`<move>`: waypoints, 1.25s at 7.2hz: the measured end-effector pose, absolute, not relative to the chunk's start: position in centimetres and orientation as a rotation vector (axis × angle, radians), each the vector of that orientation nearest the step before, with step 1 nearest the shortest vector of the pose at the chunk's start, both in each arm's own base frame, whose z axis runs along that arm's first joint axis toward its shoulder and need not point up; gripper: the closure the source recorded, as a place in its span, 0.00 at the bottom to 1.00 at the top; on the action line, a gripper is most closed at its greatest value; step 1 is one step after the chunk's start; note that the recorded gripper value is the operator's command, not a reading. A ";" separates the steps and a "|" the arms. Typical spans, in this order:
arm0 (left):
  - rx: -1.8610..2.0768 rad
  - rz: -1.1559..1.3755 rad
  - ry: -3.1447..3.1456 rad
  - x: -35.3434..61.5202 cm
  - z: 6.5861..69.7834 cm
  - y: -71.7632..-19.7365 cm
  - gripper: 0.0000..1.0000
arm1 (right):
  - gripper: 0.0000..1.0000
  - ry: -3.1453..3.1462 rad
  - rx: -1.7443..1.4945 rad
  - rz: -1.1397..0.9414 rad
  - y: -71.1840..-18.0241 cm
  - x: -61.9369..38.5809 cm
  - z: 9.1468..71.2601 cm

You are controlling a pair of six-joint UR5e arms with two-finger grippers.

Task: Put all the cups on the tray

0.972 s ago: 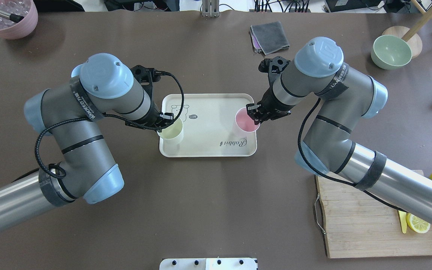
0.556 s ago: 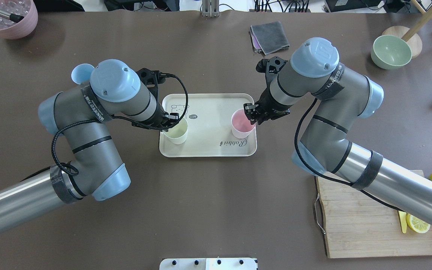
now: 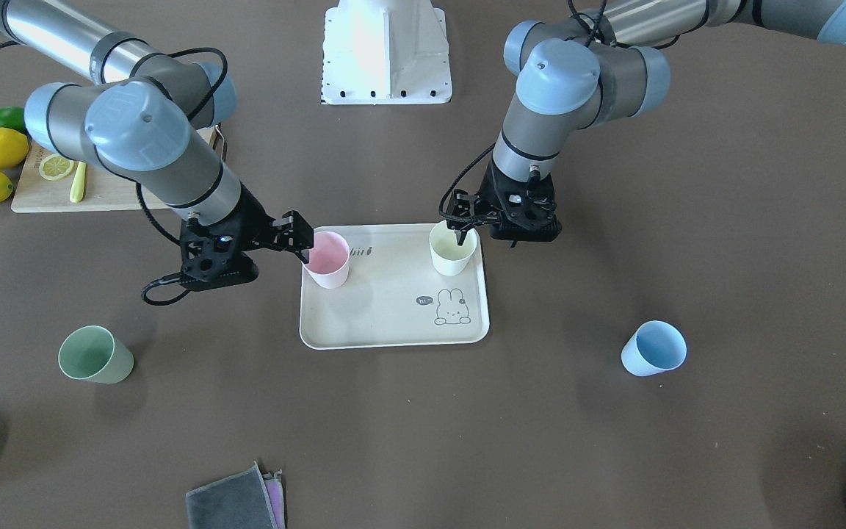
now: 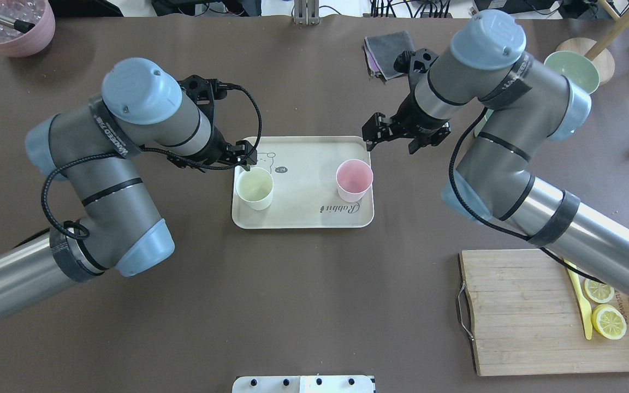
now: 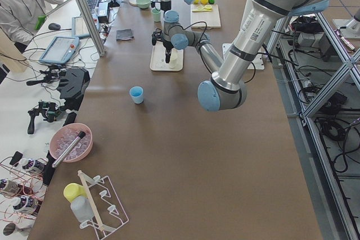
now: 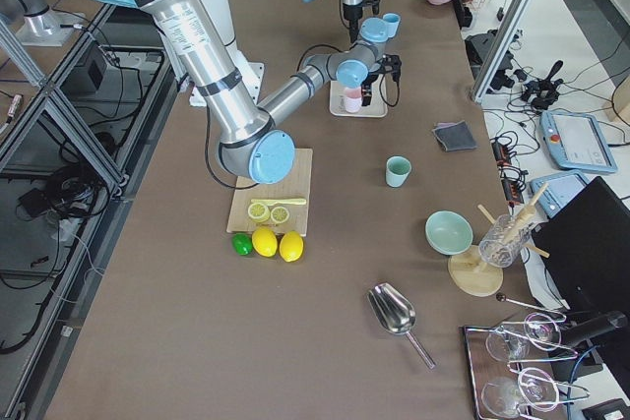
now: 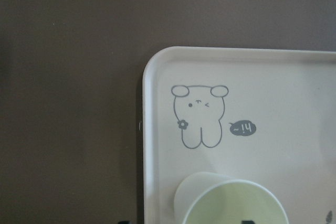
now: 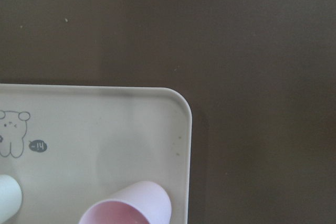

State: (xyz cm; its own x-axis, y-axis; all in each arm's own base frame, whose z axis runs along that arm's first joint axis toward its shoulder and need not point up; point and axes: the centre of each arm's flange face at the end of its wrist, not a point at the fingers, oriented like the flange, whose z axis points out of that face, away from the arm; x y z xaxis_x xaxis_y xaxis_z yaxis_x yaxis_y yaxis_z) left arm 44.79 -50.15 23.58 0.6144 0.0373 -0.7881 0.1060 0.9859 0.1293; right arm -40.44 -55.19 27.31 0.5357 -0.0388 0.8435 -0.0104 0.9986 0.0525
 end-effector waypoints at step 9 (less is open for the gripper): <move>0.241 0.054 0.752 27.9 35.3 -59.3 0.03 | 0.12 -0.835 -0.018 0.026 -66.6 -24.8 48.1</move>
State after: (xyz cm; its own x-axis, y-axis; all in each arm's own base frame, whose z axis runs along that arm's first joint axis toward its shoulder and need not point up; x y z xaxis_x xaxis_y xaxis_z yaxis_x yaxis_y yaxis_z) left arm 27.87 -59.27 35.29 0.7306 0.1349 -0.6694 0.0371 0.9710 0.2361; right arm -24.78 -66.63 48.09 0.6707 0.0307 0.7411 -0.0163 0.9995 -0.0266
